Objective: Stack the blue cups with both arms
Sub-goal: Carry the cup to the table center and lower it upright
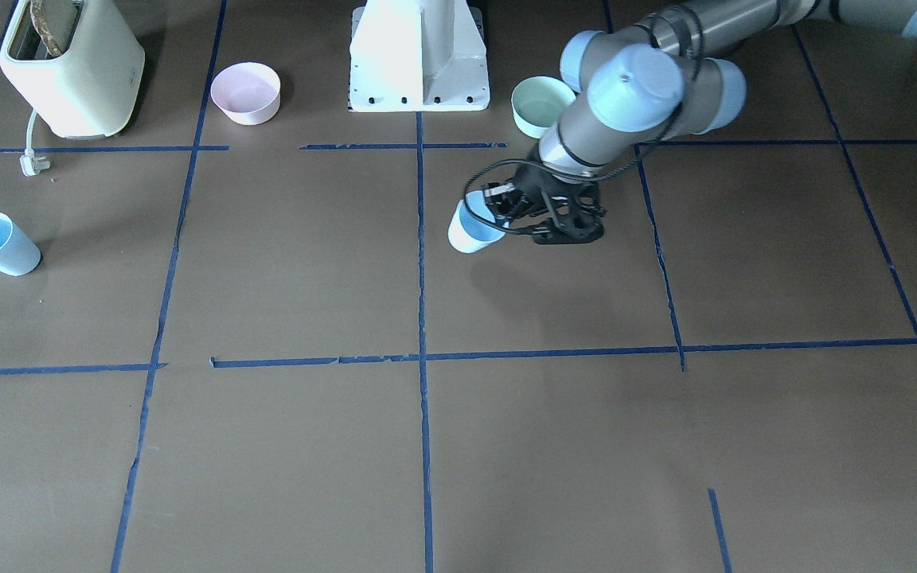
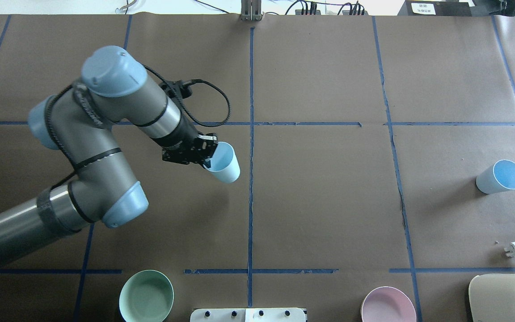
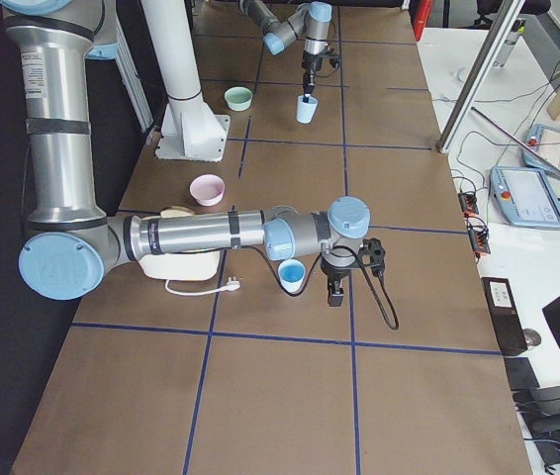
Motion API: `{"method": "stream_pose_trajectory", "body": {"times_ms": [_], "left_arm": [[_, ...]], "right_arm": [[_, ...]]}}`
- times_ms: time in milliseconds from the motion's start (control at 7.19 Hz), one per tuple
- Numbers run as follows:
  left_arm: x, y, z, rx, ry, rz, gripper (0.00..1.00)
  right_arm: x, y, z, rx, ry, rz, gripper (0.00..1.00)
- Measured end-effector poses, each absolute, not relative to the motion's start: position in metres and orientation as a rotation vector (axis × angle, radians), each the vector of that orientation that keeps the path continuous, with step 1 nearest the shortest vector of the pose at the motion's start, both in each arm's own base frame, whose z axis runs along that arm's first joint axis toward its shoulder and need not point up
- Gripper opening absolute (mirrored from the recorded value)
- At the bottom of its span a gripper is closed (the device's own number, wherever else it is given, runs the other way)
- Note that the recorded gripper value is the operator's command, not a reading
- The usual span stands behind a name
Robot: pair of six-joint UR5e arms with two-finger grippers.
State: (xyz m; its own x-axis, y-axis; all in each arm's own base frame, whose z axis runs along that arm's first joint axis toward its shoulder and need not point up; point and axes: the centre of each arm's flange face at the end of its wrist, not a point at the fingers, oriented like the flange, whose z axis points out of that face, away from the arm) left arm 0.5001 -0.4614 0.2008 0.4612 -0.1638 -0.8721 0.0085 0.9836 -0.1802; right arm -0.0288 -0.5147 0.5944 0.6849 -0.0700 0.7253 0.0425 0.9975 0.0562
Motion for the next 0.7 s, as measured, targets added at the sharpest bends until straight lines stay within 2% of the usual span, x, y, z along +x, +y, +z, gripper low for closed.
{"method": "stream_pose_trajectory", "body": {"times_ms": [417,696], "left_arm": [[0.563,-0.452,0.182,-0.122,1.013,-0.122,0.01],[0.57,-0.448,0.188,-0.117,0.994,-0.126,0.11]], "right_arm": [[-0.031,-0.513,0.593,0.029,-0.843,-0.066,0.99],[-0.031,-0.513,0.592,0.031,-0.846,-0.068,0.99]]}}
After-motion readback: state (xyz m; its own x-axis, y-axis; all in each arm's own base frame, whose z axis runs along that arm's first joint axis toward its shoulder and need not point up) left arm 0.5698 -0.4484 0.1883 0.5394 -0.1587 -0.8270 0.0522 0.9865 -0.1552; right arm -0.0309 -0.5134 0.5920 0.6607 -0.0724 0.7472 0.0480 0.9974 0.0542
